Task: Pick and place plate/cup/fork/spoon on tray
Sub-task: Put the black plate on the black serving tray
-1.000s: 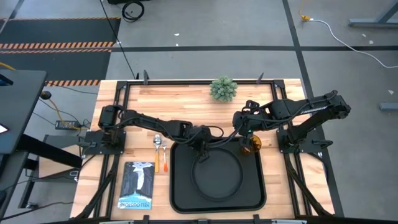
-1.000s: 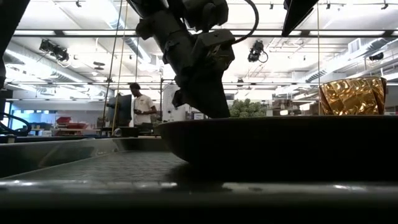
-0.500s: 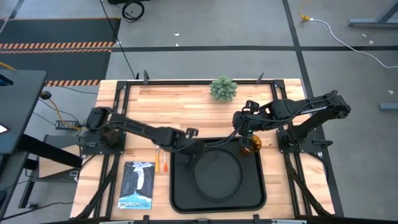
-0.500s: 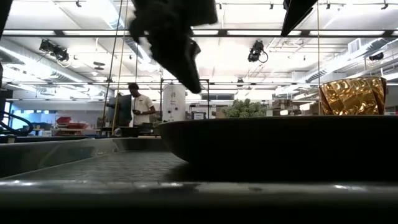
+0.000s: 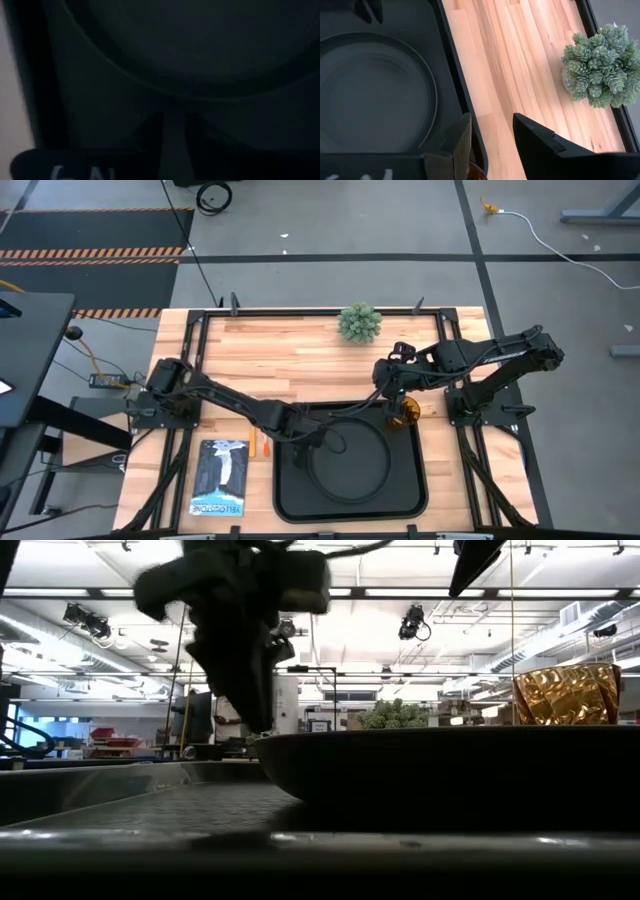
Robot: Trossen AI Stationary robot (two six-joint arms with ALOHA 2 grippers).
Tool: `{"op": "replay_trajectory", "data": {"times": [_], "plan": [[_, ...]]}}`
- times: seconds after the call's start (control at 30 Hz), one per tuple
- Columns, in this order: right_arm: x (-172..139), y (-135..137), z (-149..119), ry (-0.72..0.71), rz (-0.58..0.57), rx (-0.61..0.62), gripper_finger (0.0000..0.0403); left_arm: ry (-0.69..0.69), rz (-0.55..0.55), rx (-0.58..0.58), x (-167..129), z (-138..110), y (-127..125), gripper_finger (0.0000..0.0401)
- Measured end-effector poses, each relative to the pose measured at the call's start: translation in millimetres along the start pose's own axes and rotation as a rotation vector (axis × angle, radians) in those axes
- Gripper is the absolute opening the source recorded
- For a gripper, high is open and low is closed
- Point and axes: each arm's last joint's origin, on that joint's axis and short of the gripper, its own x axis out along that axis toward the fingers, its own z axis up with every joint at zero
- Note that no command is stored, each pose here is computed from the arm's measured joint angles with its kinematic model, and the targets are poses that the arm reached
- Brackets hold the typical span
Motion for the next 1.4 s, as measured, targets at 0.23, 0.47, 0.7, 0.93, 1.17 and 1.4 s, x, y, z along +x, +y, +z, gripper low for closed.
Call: {"op": "replay_trajectory", "data": {"times": [0.23,0.47,0.7,0.93,1.17,1.4], "plan": [[-0.3,0.2,0.0,-0.001,0.005,0.001,0.0153,0.072,-0.039,-0.044,23.6,-4.4,-3.7,0.0063],[0.0,0.3,0.2,-0.001,0.006,0.001,0.0153,0.005,-0.057,-0.04,40.5,2.6,-10.0,0.0046],[-0.2,0.3,0.2,-0.002,0.007,0.002,0.0153,-0.098,-0.076,-0.046,43.8,12.8,-12.5,0.0039],[0.0,0.3,0.1,-0.001,0.006,0.0,0.0153,-0.172,-0.085,-0.029,47.5,19.7,-13.7,0.0039],[-0.1,0.3,0.1,-0.001,0.007,-0.002,0.0153,-0.178,-0.083,0.008,49.6,20.2,-14.2,0.0039],[0.0,0.2,0.1,-0.001,0.007,-0.001,0.0153,-0.161,-0.076,0.146,48.3,17.1,-20.5,0.0038]]}}
